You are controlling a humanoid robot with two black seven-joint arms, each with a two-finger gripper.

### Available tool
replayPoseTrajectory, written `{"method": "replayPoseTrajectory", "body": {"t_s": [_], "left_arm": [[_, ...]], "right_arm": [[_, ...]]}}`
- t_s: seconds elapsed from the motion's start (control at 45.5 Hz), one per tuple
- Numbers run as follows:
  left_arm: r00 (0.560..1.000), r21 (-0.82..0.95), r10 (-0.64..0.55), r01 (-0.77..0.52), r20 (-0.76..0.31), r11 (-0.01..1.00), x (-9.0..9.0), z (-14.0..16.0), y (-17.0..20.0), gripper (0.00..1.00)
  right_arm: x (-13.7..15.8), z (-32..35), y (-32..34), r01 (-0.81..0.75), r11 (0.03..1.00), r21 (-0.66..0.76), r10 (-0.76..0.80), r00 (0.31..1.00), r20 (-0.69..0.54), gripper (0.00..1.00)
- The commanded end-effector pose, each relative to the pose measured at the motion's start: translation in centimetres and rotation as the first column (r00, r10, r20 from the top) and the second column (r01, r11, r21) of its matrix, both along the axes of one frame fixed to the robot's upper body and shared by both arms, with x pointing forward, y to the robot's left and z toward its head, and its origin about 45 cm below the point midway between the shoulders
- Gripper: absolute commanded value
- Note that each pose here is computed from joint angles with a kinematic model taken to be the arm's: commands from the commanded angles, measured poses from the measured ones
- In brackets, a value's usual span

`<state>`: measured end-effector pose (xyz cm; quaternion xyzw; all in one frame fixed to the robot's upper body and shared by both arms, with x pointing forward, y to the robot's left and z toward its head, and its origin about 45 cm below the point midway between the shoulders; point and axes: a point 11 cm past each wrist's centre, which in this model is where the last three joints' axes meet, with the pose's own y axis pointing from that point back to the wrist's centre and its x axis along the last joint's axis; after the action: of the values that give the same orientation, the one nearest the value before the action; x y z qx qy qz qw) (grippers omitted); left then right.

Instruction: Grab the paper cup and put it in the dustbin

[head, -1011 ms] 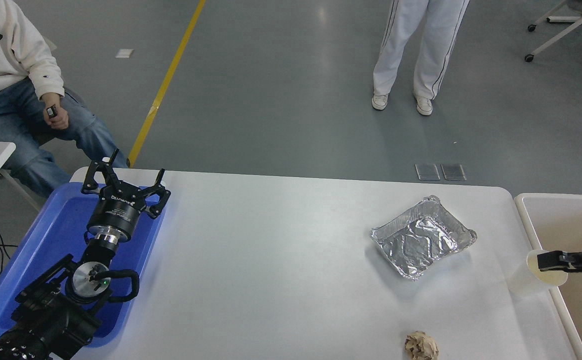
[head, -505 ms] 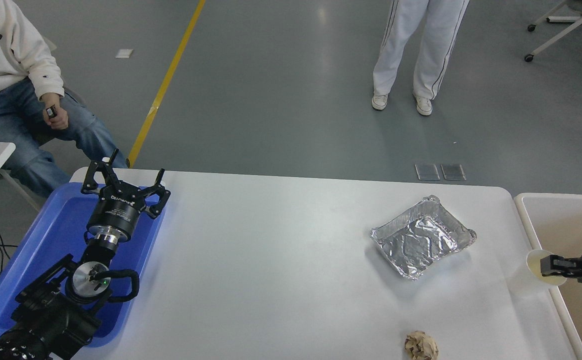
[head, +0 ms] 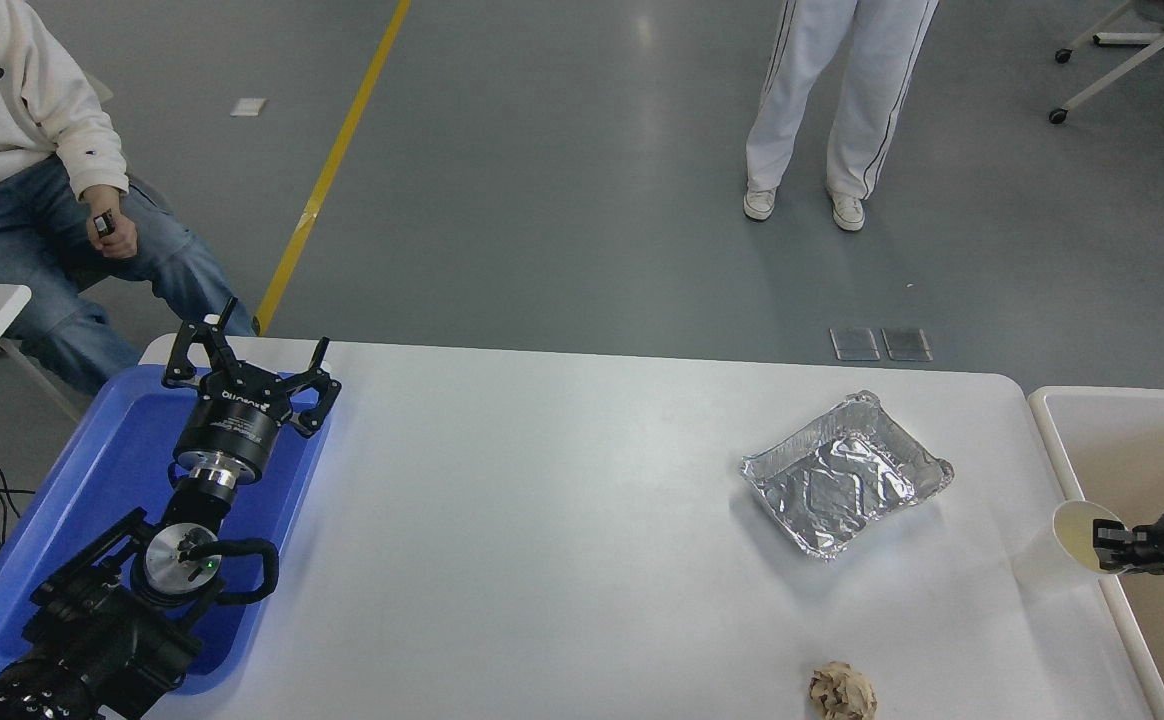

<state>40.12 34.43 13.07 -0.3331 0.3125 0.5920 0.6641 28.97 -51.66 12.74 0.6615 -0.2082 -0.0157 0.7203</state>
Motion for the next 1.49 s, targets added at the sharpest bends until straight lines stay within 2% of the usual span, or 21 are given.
{"method": "replayPoseTrajectory", "body": {"t_s": [0.0, 0.242, 0.505, 0.791, 0.945, 1.473], "left_arm": [[1.0, 0.0, 0.0, 0.0, 0.0, 1.0, 0.0, 0.0, 0.0, 1.0], [1.0, 0.0, 0.0, 0.0, 0.0, 1.0, 0.0, 0.0, 0.0, 1.0], [1.0, 0.0, 0.0, 0.0, 0.0, 1.0, 0.0, 0.0, 0.0, 1.0], [1.0, 0.0, 0.0, 0.0, 0.0, 1.0, 0.0, 0.0, 0.0, 1.0], [1.0, -0.001, -0.002, 0.002, 0.002, 1.0, 0.0, 0.1, 0.0, 1.0], [1.0, -0.001, -0.002, 0.002, 0.002, 1.0, 0.0, 0.1, 0.0, 1.0]], "right_arm": [[0.0, 0.2, 0.3, 0.055, 0.997, 0.045, -0.055, 0.998, -0.009, 0.0], [0.5, 2.3, -0.7, 0.095, 0.994, 0.056, -0.096, 0.995, 0.018, 0.0], [1.2, 7.5, -0.3, 0.089, 0.99, 0.105, -0.081, 0.993, -0.082, 0.0], [3.2, 14.7, 0.3, 0.069, 0.991, 0.11, -0.058, 0.993, -0.098, 0.0], [4.6, 19.9, 0.9, 0.027, 0.997, 0.074, -0.025, 0.999, -0.021, 0.0], [5.7, 31.4, 2.3, -0.041, 0.999, -0.015, 0.043, 0.982, 0.183, 0.0]]}}
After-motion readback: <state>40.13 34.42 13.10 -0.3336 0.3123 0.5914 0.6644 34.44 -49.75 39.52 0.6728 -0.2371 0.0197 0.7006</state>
